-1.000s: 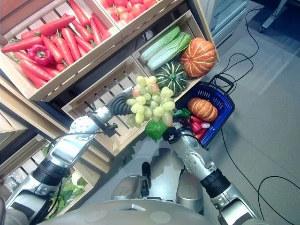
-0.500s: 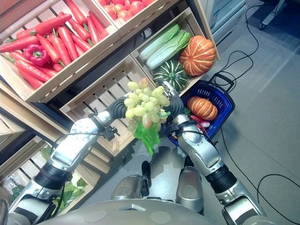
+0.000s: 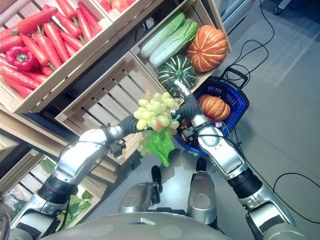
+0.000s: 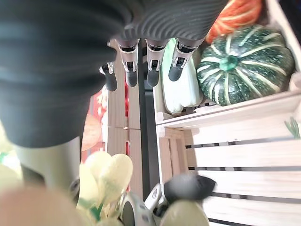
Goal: Pick up fruits and vegetables into the basket
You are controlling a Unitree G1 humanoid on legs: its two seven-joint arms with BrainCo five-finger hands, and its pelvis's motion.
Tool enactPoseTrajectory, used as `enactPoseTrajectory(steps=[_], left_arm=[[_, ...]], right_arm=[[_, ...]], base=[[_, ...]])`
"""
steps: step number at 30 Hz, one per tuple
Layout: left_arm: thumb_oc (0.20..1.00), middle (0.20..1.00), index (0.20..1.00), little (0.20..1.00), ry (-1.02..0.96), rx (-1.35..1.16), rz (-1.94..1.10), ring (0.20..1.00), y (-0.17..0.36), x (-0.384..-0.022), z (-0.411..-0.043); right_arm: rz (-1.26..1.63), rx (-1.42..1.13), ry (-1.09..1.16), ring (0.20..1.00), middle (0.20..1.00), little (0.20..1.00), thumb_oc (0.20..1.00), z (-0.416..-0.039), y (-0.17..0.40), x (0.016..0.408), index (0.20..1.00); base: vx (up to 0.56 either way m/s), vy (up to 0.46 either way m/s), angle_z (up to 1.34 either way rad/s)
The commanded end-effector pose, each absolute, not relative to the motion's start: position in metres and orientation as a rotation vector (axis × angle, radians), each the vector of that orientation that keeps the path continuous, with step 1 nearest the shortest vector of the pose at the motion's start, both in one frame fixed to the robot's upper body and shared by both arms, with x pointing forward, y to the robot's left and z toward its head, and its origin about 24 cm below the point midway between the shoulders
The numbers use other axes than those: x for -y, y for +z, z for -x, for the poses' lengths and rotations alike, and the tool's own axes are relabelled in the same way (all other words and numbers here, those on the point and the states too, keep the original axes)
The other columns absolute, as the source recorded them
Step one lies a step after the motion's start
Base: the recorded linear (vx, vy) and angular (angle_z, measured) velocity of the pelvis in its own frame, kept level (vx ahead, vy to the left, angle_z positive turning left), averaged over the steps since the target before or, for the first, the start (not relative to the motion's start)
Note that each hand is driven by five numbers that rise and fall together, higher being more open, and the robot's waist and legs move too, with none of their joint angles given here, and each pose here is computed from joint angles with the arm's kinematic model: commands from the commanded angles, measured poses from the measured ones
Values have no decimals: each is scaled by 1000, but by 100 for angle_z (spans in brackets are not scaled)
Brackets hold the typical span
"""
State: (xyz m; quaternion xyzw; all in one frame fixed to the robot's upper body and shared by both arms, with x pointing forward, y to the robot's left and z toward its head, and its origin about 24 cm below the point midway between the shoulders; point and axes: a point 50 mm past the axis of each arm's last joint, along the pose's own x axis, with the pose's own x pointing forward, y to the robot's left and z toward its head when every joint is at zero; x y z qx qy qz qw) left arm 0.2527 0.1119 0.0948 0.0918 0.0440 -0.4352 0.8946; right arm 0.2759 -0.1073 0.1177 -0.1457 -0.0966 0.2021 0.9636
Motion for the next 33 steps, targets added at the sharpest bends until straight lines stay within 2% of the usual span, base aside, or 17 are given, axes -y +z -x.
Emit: enactPoseTrajectory(steps=[1,10,16,25,26,27,28,33], left_arm=[[200,200,200,200,-1129,20,-149,200,118,-84,-237],[200,200,200,200,-1266,-127,-129,200,105,-78,-232],[200,200,200,200,-1330,-269,-25,200,90,-75,-225],[200,200,200,200,-1265,-204,-105,200,84,-79,-231],[200,200,200,200,-1247,-180,-129,200,86,-81,-233],[200,200,200,200,-1240,-171,-140,200,86,-82,-234],[200,200,200,200,-1234,-163,-148,200,87,-84,-235],[200,200,200,200,-1173,-99,-213,200,93,-93,-241]], right_arm=[[269,432,667,1000,1000,1000,1000,-260,166,59,1000],[564,382,938,1000,1000,1000,1000,-256,156,42,1000],[617,330,1022,1000,1000,1000,1000,-253,146,41,1000],[623,69,1122,1000,1000,1000,1000,-254,106,48,1000],[632,39,1119,595,595,595,595,-255,102,50,595],[633,4,1112,310,310,310,310,-255,97,52,310],[633,-12,1106,200,200,200,200,-256,94,53,200],[661,-84,1061,200,200,200,200,-258,79,67,200]], base=[[0,0,0],[12,-5,2],[10,-1,2],[0,0,0],[0,0,0],[0,0,0],[0,0,0],[0,0,0]])
